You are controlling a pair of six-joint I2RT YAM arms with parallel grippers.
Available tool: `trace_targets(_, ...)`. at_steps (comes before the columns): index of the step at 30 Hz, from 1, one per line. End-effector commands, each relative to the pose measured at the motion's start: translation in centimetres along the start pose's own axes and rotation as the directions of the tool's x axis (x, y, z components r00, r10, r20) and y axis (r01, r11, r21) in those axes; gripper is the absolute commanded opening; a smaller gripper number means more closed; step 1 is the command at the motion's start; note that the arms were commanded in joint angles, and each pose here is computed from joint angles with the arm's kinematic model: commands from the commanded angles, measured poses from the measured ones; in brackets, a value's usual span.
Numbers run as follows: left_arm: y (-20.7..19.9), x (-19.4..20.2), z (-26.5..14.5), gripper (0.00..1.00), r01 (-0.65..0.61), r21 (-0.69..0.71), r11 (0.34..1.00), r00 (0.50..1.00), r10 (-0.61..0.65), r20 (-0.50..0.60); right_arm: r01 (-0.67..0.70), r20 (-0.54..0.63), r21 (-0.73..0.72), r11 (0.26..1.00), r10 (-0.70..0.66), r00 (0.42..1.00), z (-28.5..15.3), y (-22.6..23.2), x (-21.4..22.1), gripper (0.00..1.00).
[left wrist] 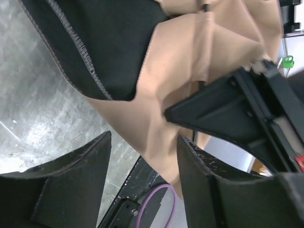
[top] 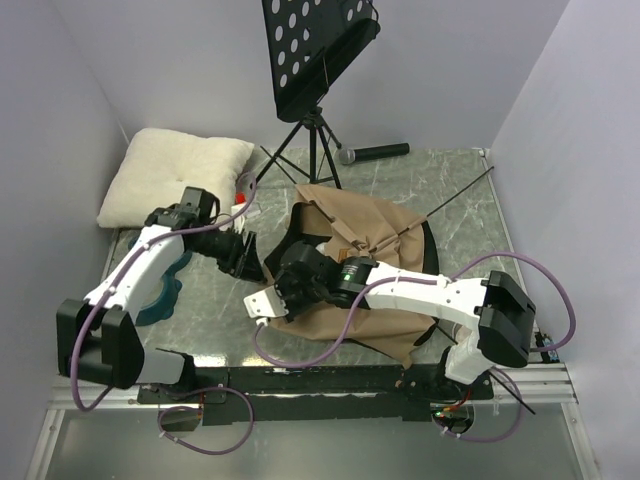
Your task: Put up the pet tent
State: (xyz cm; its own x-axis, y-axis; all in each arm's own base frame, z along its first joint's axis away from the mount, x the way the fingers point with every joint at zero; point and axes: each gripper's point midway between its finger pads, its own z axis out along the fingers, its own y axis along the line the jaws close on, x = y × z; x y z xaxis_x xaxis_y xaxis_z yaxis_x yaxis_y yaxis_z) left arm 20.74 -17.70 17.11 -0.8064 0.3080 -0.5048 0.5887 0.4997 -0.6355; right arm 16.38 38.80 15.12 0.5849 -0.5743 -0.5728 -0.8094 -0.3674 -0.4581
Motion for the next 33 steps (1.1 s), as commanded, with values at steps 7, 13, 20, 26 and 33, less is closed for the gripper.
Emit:
trace_targets(7,-0.3,-3.4,-4.7,0.68,-0.074,0.048,0.996,0.971,0.061,0.23,-0.007,0.089,0.095,0.995,-0.002,0.996,-0.3,-2.1,-3.0,0.09)
trace_targets(13,0.8,-2.1,-5.9,0.71,-0.234,0.01,0.972,0.959,0.229,0.164,-0.03,0.036,0.052,0.998,0.029,0.999,-0.3,-0.9,-0.8,0.21)
trace_targets(20,2.2,-2.3,-6.0,0.83,-0.347,-0.152,0.926,0.903,0.373,0.212,-0.087,0.093,0.062,0.994,0.081,0.992,-2.6,-0.9,-0.8,0.84)
trace_targets(26,0.0,0.0,-2.6,0.74,-0.473,-0.037,0.88,0.877,0.474,0.079,-0.25,0.144,0.064,0.966,0.239,0.96,-6.8,-1.3,-1.4,0.84)
trace_targets(33,-2.0,1.2,3.1,0.63,-0.61,-0.063,0.79,0.791,0.611,0.008,-0.59,0.043,0.112,0.8,0.589,0.807,-10.4,0.6,8.3,0.83)
